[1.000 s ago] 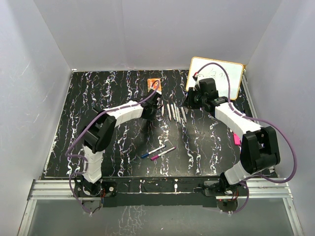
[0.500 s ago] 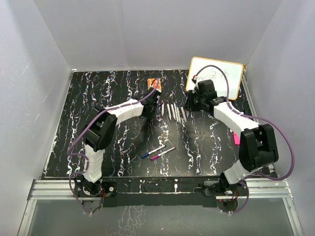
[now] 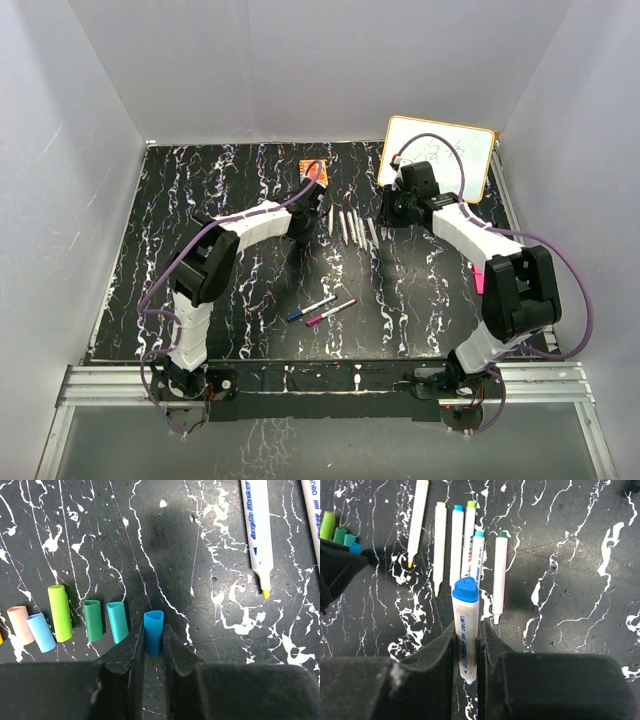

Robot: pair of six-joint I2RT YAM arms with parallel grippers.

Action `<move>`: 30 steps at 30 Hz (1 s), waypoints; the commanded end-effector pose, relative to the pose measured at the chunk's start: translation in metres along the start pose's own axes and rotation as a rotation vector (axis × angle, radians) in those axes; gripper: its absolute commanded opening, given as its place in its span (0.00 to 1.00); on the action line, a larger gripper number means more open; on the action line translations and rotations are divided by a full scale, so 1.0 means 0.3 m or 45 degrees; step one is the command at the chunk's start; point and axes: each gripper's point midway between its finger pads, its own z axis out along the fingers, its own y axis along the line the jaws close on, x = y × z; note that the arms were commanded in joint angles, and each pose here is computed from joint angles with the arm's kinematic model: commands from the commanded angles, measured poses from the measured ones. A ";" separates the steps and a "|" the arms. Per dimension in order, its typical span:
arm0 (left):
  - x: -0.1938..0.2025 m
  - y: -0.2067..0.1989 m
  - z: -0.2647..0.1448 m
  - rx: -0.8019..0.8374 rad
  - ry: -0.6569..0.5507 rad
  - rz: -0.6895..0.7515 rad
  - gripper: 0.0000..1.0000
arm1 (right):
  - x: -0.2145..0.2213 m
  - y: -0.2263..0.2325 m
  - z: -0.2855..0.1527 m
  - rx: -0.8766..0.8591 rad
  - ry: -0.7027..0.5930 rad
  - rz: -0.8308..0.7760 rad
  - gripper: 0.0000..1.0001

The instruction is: Open the pen caps

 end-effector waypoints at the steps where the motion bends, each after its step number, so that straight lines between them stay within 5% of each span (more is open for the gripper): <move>1: -0.016 0.006 -0.014 0.006 0.010 -0.015 0.07 | -0.069 -0.020 -0.001 0.035 -0.031 -0.020 0.00; 30: -0.092 0.006 -0.111 0.036 -0.073 -0.071 0.28 | 0.057 -0.185 0.192 0.252 0.188 -0.002 0.00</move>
